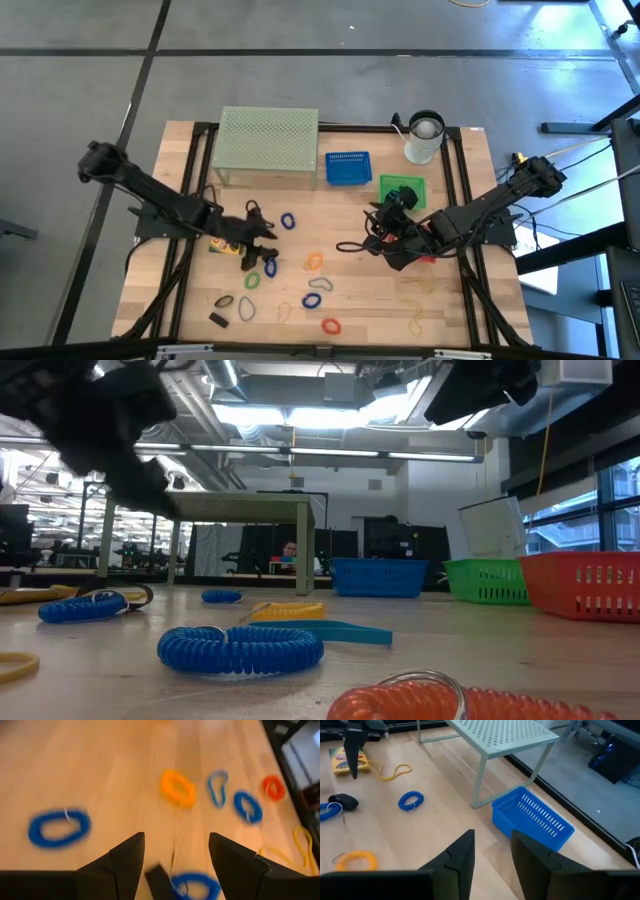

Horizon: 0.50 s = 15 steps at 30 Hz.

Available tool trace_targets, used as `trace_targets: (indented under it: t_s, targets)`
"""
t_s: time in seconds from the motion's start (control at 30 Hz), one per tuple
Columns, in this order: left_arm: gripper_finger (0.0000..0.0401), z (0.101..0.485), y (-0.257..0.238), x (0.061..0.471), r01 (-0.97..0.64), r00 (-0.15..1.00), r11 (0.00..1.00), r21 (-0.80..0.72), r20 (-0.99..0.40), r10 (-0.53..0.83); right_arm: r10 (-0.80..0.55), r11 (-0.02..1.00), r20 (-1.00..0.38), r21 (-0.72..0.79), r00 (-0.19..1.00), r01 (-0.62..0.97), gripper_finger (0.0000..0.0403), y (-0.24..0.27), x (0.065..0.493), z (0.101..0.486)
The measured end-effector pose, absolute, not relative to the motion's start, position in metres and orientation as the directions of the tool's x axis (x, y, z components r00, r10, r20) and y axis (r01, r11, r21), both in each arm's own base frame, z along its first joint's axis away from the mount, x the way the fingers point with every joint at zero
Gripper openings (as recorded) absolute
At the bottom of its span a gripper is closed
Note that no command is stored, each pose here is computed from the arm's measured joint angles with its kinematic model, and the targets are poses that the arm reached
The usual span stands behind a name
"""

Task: Pick & Place Office Desk Supplies
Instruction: Put the black rubber band into the green bin

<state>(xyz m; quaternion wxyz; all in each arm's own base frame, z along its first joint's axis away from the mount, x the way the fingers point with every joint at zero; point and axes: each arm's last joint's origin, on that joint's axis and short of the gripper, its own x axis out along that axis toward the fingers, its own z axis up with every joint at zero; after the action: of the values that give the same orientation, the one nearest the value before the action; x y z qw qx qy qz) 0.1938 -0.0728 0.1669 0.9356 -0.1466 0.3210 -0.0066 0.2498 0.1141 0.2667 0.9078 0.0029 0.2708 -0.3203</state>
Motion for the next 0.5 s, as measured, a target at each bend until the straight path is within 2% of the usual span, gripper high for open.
trace_targets:
  t_s: [0.23,0.5]
  targets:
    - [0.0217,0.153,-0.077,0.182,-0.140,0.684,0.961,-0.239,-0.725,-0.080,-0.579,0.791,-0.494,-0.149,0.649,0.593,0.0128,0.114,0.250,0.267]
    - [0.0217,0.151,-0.085,0.176,-0.142,0.656,0.948,-0.284,-0.744,-0.124,-0.577,0.789,-0.496,-0.131,0.649,0.601,0.0128,0.114,0.250,0.267]
